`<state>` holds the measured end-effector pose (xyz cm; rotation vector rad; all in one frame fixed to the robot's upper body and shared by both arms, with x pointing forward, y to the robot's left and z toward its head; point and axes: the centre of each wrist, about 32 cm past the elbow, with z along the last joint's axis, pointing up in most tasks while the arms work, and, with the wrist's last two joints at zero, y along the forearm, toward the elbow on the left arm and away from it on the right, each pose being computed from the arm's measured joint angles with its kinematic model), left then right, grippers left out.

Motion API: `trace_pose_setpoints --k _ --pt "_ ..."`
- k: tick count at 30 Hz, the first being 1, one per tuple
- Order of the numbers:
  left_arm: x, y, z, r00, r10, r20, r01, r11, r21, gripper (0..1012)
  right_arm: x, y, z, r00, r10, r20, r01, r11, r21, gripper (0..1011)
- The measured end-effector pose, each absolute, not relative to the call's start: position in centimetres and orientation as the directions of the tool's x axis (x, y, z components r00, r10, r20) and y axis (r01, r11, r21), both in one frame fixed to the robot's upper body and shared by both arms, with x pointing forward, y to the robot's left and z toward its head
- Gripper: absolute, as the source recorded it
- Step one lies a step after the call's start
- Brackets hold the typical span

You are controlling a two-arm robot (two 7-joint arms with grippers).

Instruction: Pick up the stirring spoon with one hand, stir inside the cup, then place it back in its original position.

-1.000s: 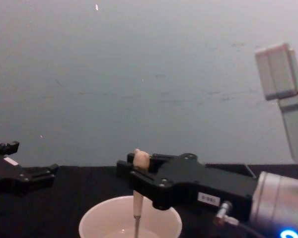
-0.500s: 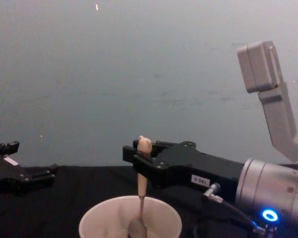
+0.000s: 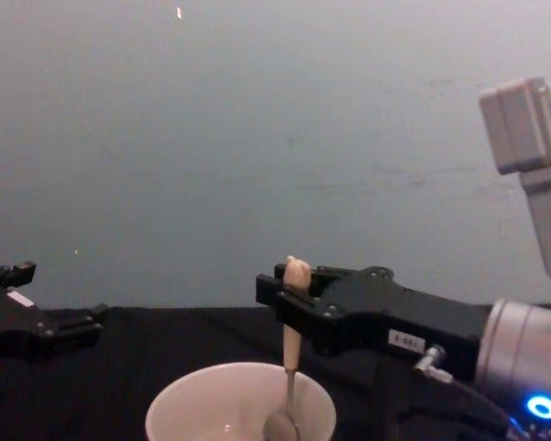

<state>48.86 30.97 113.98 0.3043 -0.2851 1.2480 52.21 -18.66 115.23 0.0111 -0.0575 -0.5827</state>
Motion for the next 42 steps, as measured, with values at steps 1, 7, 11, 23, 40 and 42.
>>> trace_pose_setpoints --k 1,7,11,23,40,42 --pt "48.9 31.0 114.0 0.292 0.880 0.374 -0.955 0.287 0.070 1001 52.1 -18.7 115.2 0.834 -0.549 0.050 0.548 0.836 0.026 211" --pt "48.9 31.0 114.0 0.292 0.880 0.374 -0.955 0.287 0.070 1001 51.0 -19.2 115.4 0.850 -0.525 0.039 0.525 0.851 0.026 211" --pt "48.9 31.0 114.0 0.292 0.880 0.374 -0.955 0.287 0.070 1001 50.4 -19.0 115.3 0.865 -0.500 0.034 0.500 0.866 0.022 211" --pt "48.9 31.0 114.0 0.292 0.880 0.374 -0.955 0.287 0.070 1001 50.9 -17.0 115.3 0.876 -0.482 0.029 0.481 0.876 0.038 210" --pt "48.9 31.0 114.0 0.292 0.880 0.374 -0.955 0.287 0.070 1001 52.9 -16.7 115.3 0.834 -0.549 0.059 0.547 0.836 0.041 211" --pt "48.9 31.0 114.0 0.292 0.880 0.374 -0.955 0.287 0.070 1001 52.9 -16.9 115.3 0.831 -0.553 0.057 0.552 0.833 0.041 210"
